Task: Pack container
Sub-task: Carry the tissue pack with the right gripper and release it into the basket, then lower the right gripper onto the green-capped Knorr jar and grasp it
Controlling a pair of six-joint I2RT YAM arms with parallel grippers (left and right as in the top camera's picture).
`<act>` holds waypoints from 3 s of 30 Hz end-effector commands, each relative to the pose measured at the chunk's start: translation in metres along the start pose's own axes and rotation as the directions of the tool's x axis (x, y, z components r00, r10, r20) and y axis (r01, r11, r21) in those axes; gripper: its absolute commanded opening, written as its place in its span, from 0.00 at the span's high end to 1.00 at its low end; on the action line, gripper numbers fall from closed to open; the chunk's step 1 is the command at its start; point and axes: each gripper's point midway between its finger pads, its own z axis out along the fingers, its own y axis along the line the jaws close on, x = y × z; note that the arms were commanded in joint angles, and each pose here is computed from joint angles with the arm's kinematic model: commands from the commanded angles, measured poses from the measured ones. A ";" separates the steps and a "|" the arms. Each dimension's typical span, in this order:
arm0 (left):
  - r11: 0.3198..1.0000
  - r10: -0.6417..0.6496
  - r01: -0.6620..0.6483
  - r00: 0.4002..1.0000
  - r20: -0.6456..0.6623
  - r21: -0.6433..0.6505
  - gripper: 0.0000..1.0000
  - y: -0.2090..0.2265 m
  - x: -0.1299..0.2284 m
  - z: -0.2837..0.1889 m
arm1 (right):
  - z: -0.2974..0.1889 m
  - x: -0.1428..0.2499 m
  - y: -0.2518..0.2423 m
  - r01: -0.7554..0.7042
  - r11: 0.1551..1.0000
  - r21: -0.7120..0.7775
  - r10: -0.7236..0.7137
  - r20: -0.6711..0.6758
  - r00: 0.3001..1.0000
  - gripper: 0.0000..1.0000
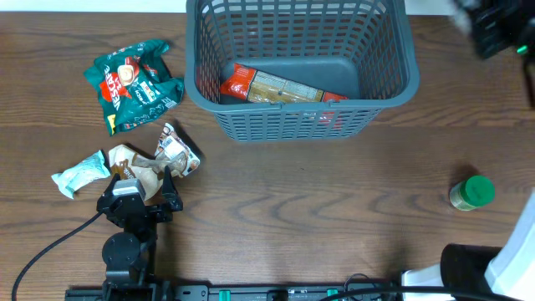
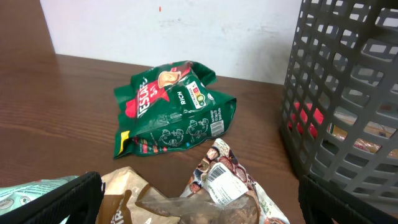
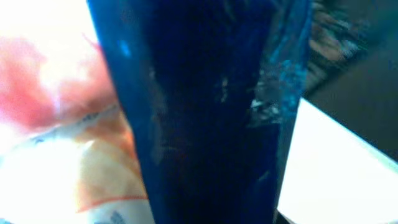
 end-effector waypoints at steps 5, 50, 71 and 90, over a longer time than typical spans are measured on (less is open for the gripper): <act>1.000 0.013 -0.014 0.999 -0.036 -0.008 0.01 0.003 0.016 0.002 | 0.085 0.068 0.072 0.173 0.936 -0.306 -0.253 -0.243 0.936 0.99; 1.000 0.013 -0.014 0.999 -0.036 -0.008 0.02 0.002 0.016 0.002 | 0.211 0.126 0.114 -0.149 0.986 -0.069 0.087 -0.555 0.828 0.01; 1.000 0.013 -0.014 0.999 -0.036 -0.008 0.01 0.002 0.016 0.002 | -0.017 0.192 -0.061 -0.612 0.247 0.752 0.957 -0.089 0.277 0.01; 1.000 0.013 -0.014 0.999 -0.036 -0.008 0.01 0.003 0.016 0.002 | -0.026 0.356 -0.040 -0.297 -0.168 0.940 0.972 0.107 -0.210 0.01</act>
